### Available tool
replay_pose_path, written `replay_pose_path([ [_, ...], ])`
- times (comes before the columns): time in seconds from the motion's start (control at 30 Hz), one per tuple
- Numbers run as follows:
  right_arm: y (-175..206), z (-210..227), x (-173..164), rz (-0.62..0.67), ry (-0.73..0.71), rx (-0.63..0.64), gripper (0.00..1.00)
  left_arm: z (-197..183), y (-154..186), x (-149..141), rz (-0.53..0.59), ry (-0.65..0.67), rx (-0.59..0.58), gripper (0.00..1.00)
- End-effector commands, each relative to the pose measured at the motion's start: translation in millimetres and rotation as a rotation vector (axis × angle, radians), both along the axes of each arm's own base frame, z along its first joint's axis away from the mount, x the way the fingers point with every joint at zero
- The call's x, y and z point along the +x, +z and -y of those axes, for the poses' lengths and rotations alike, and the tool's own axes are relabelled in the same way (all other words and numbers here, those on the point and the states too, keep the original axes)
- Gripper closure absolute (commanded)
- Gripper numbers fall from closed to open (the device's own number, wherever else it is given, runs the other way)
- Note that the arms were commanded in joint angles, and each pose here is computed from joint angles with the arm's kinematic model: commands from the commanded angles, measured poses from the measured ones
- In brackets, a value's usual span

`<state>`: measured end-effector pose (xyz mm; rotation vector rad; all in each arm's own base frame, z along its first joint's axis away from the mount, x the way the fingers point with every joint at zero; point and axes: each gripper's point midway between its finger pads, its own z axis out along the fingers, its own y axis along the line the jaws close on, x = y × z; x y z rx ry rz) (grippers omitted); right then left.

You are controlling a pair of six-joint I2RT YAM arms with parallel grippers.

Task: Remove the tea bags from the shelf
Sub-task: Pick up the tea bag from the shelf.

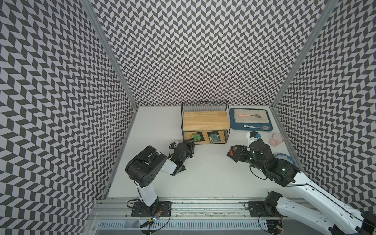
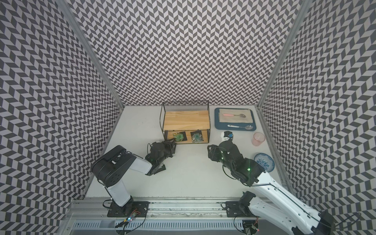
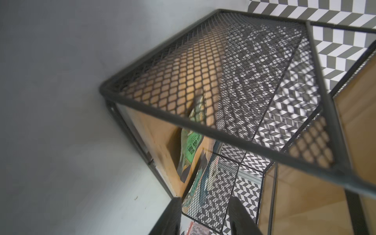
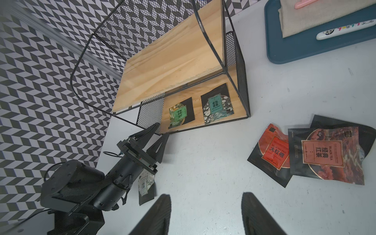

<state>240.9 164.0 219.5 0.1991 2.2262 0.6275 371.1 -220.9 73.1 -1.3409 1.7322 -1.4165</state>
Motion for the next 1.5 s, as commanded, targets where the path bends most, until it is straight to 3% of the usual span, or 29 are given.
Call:
replay_pose_path([
  [0.0, 7, 2, 2, 0.026, 0.001, 0.004, 0.41, -4, -1, 6, 0.004, 0.025, 0.004, 0.58],
  [1.0, -1, 9, 9, 0.01, -0.011, -0.006, 0.41, -1, -10, 23, 0.004, 0.016, -0.009, 0.66],
  [1.27, -1, 11, 10, 0.01, -0.014, -0.008, 0.41, -4, -22, 19, -0.042, 0.015, 0.02, 0.67],
  [1.47, -3, 12, 10, 0.004, -0.016, -0.006, 0.41, -3, -29, 20, -0.049, 0.016, 0.023, 0.75],
])
